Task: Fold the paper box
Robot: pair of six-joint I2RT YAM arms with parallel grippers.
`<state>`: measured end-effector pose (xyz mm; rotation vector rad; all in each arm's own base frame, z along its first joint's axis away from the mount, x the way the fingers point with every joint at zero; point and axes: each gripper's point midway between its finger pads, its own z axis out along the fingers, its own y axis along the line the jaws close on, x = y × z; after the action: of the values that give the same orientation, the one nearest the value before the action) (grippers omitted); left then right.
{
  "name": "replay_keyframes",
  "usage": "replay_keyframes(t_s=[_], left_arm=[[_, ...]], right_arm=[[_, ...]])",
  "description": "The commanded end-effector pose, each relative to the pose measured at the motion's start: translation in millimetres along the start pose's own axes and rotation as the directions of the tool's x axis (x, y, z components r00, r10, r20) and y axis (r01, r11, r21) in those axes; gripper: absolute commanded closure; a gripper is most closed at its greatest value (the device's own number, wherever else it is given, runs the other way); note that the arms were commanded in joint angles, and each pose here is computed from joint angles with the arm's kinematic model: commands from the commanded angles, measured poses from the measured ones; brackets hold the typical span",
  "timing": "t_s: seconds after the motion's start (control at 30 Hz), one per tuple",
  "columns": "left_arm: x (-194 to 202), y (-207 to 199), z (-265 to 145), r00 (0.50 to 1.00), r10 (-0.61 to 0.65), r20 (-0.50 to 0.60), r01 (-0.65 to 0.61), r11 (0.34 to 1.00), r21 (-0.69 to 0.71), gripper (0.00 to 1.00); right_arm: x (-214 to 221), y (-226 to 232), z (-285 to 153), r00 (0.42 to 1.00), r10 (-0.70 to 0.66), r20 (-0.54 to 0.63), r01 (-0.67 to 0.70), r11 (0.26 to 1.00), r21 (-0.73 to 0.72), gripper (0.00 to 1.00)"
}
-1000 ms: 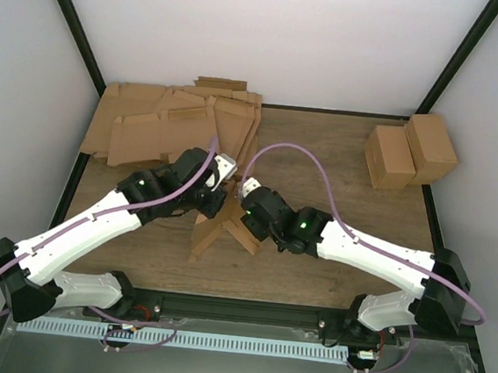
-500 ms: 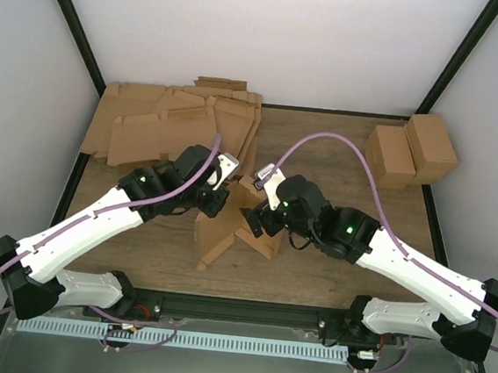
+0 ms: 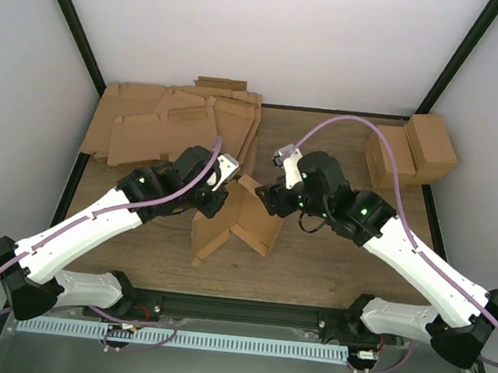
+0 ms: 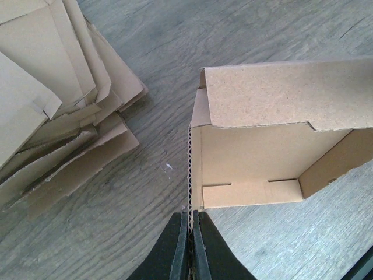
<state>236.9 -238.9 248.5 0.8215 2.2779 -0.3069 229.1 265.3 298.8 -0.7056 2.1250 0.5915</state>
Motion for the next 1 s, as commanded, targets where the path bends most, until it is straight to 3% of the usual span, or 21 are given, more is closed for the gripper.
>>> replay_keyframes(t_s=[0.0,0.27,0.47,0.53,0.97], left_arm=[[-3.2,0.0,-7.9,0.999,0.028,0.035,-0.028,1.000,-0.008,0.96],[-1.8,-1.4,-7.7,0.999,0.040,0.034,-0.040,0.999,-0.006,0.96],[-2.6,-1.0,-7.7,0.999,0.043,0.029,-0.043,0.999,-0.010,0.96],[-2.9,-1.9,-7.9,0.999,0.043,0.025,-0.042,0.999,-0.006,0.96],[-6.4,-5.3,-8.8,0.999,0.035,0.003,-0.035,0.999,0.010,0.96]], right_arm=[[-10.0,2.1,-7.4,0.998,0.057,0.005,-0.056,0.996,-0.074,0.35],[18.6,0.6,18.6,0.992,0.031,-0.122,-0.041,0.996,-0.080,0.45],[35.5,3.8,28.6,0.980,-0.018,-0.198,-0.004,0.994,-0.109,0.57],[39.5,3.3,29.7,0.977,-0.026,-0.211,0.003,0.994,-0.109,0.65],[76.5,-15.6,53.3,0.941,-0.123,-0.316,0.160,0.983,0.092,0.63]])
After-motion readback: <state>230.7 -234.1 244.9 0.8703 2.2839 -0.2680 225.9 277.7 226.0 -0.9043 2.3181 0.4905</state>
